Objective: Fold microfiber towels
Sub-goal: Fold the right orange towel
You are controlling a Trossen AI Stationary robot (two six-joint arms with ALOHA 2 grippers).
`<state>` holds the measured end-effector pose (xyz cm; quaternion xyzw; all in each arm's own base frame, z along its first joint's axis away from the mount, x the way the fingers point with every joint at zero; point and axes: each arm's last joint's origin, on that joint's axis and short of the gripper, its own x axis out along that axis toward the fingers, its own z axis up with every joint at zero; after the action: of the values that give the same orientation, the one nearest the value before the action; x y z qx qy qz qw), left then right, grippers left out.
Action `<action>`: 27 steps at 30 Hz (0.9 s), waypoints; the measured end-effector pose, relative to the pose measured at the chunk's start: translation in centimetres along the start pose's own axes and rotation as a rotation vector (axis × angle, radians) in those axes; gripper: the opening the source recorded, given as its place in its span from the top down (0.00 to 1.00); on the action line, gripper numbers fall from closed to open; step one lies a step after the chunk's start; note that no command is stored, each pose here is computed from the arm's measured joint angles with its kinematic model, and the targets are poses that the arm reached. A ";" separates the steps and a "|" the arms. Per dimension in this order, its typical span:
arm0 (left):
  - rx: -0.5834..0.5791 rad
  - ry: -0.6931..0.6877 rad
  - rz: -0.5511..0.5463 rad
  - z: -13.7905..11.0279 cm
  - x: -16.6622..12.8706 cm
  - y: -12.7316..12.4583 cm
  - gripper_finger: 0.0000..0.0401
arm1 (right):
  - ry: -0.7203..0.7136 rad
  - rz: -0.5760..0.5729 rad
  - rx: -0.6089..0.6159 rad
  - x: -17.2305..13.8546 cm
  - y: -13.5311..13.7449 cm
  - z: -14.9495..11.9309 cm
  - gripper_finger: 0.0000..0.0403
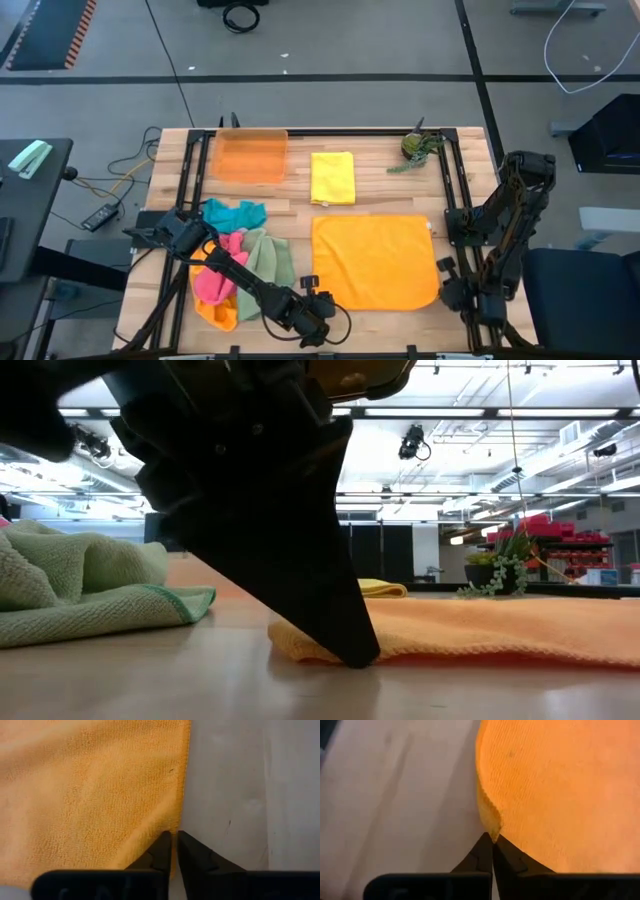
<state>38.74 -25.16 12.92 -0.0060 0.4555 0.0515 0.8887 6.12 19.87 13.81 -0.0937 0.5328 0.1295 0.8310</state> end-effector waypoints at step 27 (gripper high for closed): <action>0.111 0.120 0.076 4.7 -5.1 0.4 0.71 | 0.171 -0.097 -0.006 -6.0 0.4 4.8 0.99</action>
<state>39.55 -24.89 19.80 0.0575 0.5100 0.0595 0.8562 7.72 20.98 21.30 -0.1327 0.5963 0.0821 0.7874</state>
